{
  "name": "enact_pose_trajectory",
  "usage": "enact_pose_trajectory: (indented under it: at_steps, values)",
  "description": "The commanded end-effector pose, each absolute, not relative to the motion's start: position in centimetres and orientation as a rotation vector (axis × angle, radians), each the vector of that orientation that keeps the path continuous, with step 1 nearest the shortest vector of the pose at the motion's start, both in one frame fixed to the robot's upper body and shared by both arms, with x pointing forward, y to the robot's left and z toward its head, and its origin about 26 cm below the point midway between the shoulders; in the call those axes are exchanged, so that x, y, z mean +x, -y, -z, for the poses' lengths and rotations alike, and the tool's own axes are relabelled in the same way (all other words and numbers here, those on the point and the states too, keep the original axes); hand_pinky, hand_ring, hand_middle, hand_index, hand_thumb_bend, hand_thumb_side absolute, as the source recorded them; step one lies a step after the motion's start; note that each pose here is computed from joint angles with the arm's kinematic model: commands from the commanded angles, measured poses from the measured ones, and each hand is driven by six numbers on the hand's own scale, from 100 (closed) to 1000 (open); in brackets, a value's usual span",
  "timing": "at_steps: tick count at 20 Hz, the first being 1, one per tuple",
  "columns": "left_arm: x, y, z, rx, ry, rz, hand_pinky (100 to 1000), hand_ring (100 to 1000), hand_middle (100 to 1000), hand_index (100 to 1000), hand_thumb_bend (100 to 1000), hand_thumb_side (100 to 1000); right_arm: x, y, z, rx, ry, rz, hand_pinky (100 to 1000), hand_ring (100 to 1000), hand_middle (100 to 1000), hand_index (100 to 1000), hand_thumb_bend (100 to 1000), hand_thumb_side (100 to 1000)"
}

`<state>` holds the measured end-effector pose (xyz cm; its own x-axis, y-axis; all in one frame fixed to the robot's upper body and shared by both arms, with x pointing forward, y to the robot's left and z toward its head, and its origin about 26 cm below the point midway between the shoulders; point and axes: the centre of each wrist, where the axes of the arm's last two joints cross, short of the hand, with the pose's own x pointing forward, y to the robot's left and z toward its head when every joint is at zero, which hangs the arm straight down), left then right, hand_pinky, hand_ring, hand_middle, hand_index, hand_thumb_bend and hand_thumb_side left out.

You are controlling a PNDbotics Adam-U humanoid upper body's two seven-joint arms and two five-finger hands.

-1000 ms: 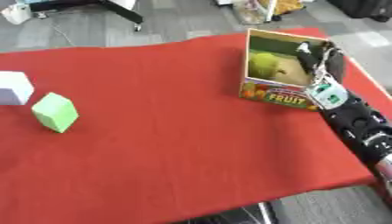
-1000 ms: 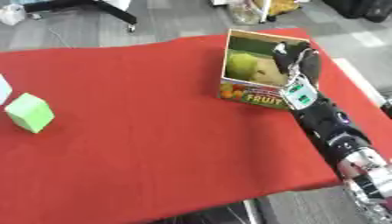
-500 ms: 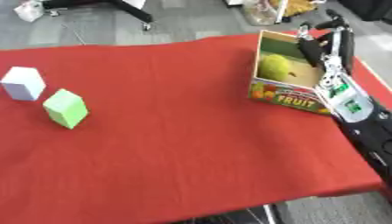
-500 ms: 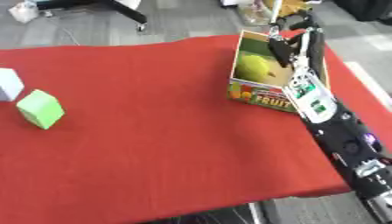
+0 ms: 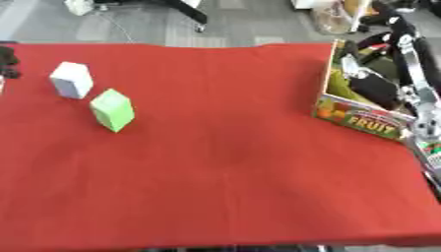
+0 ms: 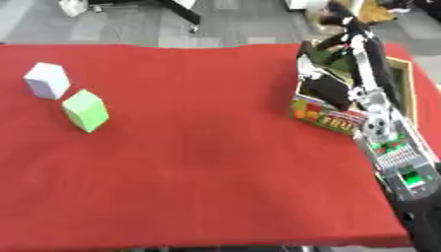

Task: Pick up the objects with one hand, pass them to the other hand, and then place them into the box on the other side of the table.

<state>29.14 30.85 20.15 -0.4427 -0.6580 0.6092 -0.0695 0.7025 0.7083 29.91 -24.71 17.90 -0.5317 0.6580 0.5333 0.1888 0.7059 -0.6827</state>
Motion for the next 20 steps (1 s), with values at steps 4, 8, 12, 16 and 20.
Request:
enact_pose_trajectory:
  at_steps: [4,8,12,16,20]
  values:
    - [30.7,-31.6,-23.4,0.715,1.731,1.166,799,685,690,816,234,604,29.0,23.2,-17.5,-0.605,2.106,-0.830,527,645,809,982,100,435]
    - [32.3,-31.4,-24.5,0.812,1.525,1.449,803,726,732,855,450,545,28.7,22.5,-16.7,-0.546,2.111,-0.818,521,639,800,979,100,493]
    - [34.6,-31.5,-24.1,0.916,1.242,1.690,815,765,771,888,636,508,28.6,22.2,-15.9,-0.507,2.098,-0.796,516,634,791,976,100,519]
    - [36.8,-31.6,-23.7,0.992,1.069,1.837,818,785,783,905,733,386,28.6,21.9,-15.2,-0.479,2.089,-0.781,512,628,779,971,100,531]
    - [38.5,-31.8,-22.9,1.099,1.005,1.927,825,808,801,924,809,320,28.6,21.8,-14.4,-0.454,2.076,-0.758,507,624,771,967,100,549]
